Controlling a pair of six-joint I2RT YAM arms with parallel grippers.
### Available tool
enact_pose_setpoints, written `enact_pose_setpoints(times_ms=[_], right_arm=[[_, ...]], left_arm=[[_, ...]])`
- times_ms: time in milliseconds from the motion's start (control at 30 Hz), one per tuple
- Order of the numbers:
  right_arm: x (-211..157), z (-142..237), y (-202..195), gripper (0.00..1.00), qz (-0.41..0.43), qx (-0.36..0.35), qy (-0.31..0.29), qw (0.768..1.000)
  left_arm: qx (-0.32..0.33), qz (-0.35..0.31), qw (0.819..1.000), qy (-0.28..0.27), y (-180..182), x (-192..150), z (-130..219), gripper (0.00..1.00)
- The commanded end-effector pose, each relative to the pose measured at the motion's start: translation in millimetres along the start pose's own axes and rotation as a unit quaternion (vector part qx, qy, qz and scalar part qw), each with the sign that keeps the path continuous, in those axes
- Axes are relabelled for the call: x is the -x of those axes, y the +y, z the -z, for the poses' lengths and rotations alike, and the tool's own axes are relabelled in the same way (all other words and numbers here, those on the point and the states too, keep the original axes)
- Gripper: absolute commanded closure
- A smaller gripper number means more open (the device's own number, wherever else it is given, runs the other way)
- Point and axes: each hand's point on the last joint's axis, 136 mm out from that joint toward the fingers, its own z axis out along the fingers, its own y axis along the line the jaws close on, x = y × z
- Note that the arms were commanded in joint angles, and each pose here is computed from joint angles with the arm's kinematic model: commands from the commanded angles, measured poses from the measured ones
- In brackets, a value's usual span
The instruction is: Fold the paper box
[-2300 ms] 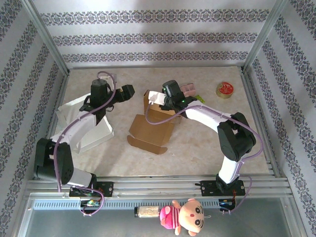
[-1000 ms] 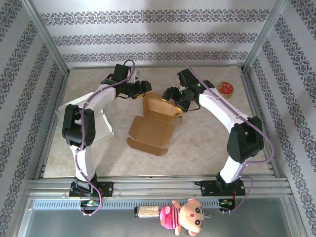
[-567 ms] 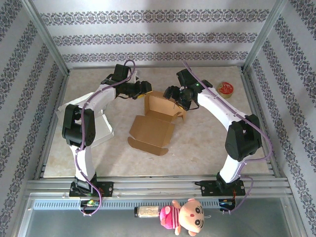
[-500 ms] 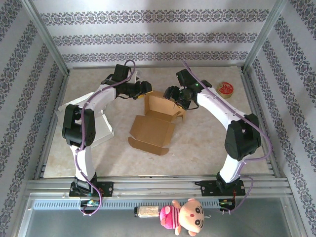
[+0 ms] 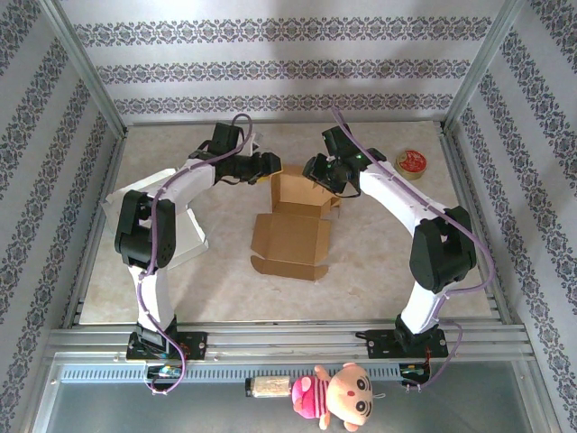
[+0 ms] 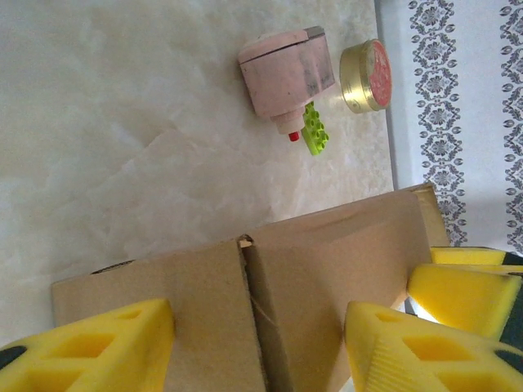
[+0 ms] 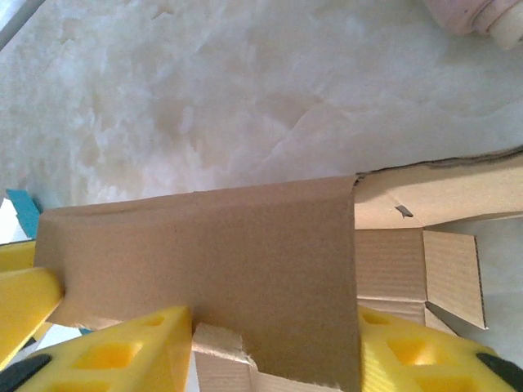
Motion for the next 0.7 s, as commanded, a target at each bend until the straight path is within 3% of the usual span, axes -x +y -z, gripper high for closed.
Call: enact_pose_setpoints(times_ms=[0, 167, 333, 467, 667], right_arm=[[-3, 14, -2, 0.39, 0.034, -0.008, -0.014, 0.999], [-17, 49, -9, 0.31, 0.073, -0.005, -0.029, 0.997], [-41, 65, -39, 0.31, 0.091, -0.020, -0.056, 0.994], [-56, 50, -46, 0.31, 0.102, -0.012, -0.058, 0.993], [-37, 14, -47, 0.28, 0.126, -0.020, -0.092, 0.988]], left_arm=[[-0.016, 0.005, 1.000, 0.011, -15, -17, -6, 0.43], [-0.002, 0.008, 1.000, 0.009, -12, -19, -9, 0.43], [-0.009, 0.002, 1.000, 0.010, -18, -19, -10, 0.43], [-0.011, -0.002, 1.000, 0.010, -22, -20, -10, 0.43], [-0.007, -0.005, 1.000, 0.016, -22, -20, -11, 0.43]])
